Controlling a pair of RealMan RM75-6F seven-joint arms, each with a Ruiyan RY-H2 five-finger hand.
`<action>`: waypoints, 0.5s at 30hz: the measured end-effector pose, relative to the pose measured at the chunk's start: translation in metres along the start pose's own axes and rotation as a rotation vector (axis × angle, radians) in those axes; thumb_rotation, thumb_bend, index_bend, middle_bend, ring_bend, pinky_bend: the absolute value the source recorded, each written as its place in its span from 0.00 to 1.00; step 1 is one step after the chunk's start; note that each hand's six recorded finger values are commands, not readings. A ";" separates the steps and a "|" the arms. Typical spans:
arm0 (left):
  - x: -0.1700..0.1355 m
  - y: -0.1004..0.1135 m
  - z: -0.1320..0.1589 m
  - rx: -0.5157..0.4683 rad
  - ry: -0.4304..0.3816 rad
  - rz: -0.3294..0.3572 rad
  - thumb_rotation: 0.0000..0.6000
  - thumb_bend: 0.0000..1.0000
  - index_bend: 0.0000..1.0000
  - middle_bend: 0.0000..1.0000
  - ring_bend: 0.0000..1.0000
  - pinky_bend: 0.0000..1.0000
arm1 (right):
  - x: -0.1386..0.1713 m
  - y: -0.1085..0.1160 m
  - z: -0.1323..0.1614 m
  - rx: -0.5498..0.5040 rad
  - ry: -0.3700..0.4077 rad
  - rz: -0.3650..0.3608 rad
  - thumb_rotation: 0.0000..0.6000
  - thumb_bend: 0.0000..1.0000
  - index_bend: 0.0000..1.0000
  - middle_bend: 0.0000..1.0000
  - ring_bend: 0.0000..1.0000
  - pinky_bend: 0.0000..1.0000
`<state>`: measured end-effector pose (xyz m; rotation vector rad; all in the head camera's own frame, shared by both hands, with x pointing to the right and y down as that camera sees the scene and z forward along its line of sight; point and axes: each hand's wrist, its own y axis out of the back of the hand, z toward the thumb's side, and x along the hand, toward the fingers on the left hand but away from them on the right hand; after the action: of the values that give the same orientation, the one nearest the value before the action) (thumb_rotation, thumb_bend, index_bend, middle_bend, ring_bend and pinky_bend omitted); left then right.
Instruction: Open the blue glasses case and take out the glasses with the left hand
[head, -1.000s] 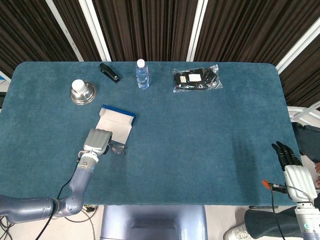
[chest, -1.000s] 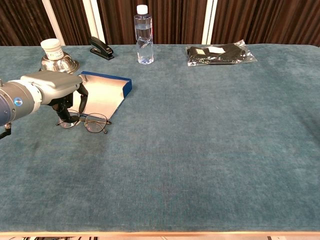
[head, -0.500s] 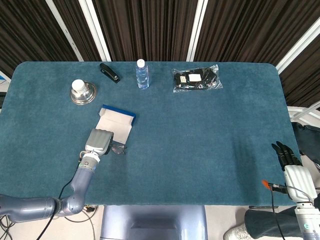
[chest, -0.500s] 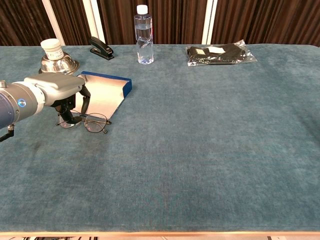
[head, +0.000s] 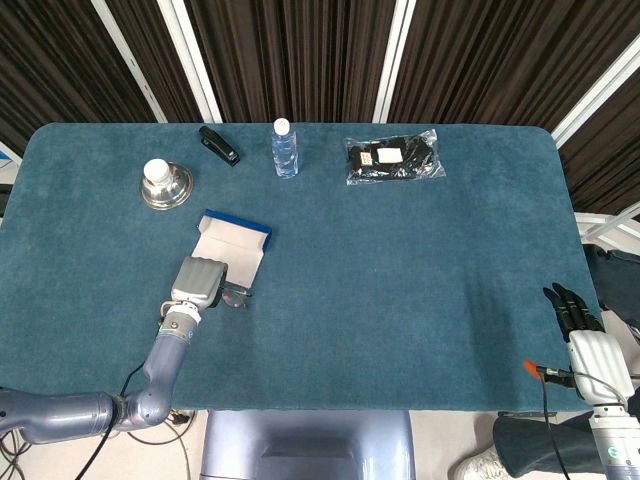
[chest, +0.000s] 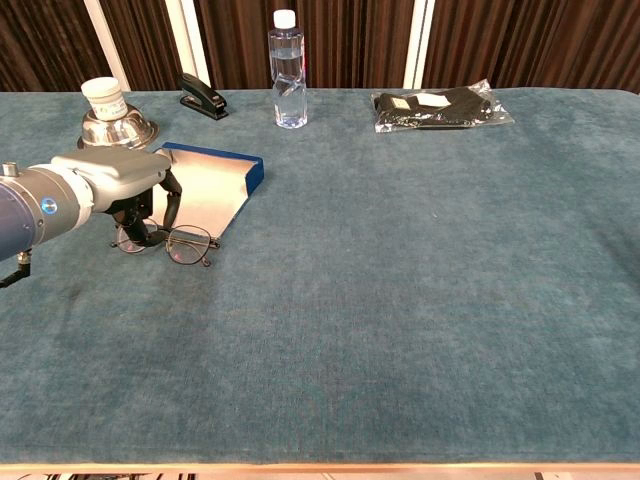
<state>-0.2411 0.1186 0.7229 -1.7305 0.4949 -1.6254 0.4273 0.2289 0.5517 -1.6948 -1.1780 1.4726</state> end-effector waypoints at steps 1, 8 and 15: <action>0.000 0.000 0.001 0.000 -0.002 0.001 1.00 0.36 0.55 1.00 1.00 1.00 | 0.000 0.000 0.000 0.000 0.000 0.000 1.00 0.05 0.00 0.00 0.00 0.23; 0.000 -0.001 0.001 0.003 -0.002 -0.002 1.00 0.40 0.58 1.00 1.00 1.00 | 0.000 0.000 0.000 -0.001 0.000 0.000 1.00 0.05 0.00 0.00 0.00 0.23; 0.000 -0.002 -0.001 0.005 0.002 -0.002 1.00 0.41 0.60 1.00 1.00 1.00 | 0.000 0.000 0.000 -0.001 0.000 -0.001 1.00 0.05 0.00 0.00 0.00 0.23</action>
<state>-0.2421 0.1196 0.7240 -1.7261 0.4901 -1.6287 0.4273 0.2286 0.5514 -1.6947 -1.1801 1.4717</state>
